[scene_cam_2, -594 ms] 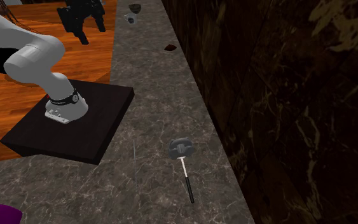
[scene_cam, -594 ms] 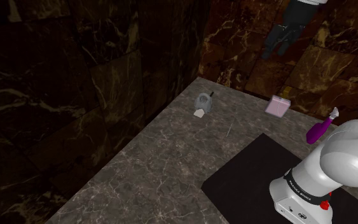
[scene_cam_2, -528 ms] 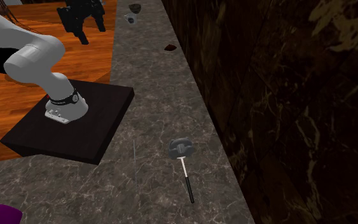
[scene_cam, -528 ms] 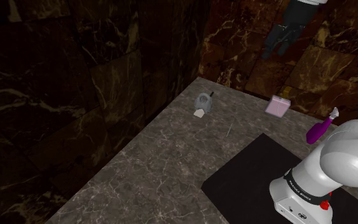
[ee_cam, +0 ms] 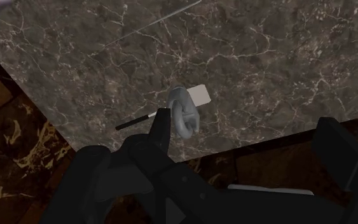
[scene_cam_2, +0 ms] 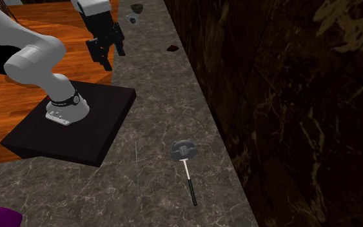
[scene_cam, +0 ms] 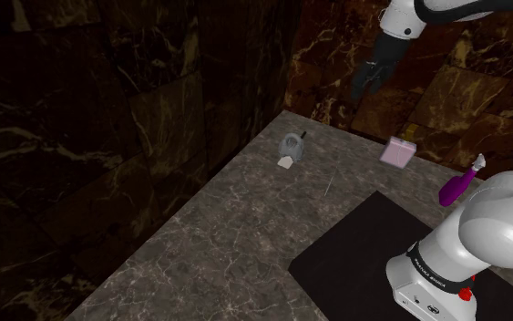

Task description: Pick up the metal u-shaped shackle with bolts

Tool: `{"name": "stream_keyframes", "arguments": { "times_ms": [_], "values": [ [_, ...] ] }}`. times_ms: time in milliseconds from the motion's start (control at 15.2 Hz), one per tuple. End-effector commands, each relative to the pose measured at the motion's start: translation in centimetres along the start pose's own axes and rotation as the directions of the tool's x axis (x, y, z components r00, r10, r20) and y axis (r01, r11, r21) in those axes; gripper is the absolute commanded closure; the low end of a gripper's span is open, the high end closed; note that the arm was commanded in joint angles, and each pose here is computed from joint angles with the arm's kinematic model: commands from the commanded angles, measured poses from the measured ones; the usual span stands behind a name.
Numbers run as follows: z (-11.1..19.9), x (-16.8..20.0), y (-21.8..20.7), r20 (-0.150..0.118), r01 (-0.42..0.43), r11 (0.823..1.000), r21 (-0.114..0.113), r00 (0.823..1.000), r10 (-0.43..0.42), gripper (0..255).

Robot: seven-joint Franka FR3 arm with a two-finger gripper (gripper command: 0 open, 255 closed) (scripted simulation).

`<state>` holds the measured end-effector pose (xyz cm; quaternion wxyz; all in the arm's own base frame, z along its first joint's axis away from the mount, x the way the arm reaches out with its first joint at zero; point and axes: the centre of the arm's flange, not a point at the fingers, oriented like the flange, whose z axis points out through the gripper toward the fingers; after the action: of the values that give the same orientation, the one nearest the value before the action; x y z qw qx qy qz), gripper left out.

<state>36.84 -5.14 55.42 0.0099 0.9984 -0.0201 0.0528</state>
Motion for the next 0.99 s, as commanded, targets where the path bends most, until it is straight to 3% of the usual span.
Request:
{"name": "stream_keyframes", "arguments": {
  "times_ms": [0, 924],
  "values": [
    [2.2, 1.2, 0.6, -0.003, 0.017, 1.0, 0.0, 1.0, -0.017, 0],
    [17.4, 11.3, 3.5, -0.007, 0.128, 0.992, 0.0, 0.992, -0.128, 0]
  ]
}}
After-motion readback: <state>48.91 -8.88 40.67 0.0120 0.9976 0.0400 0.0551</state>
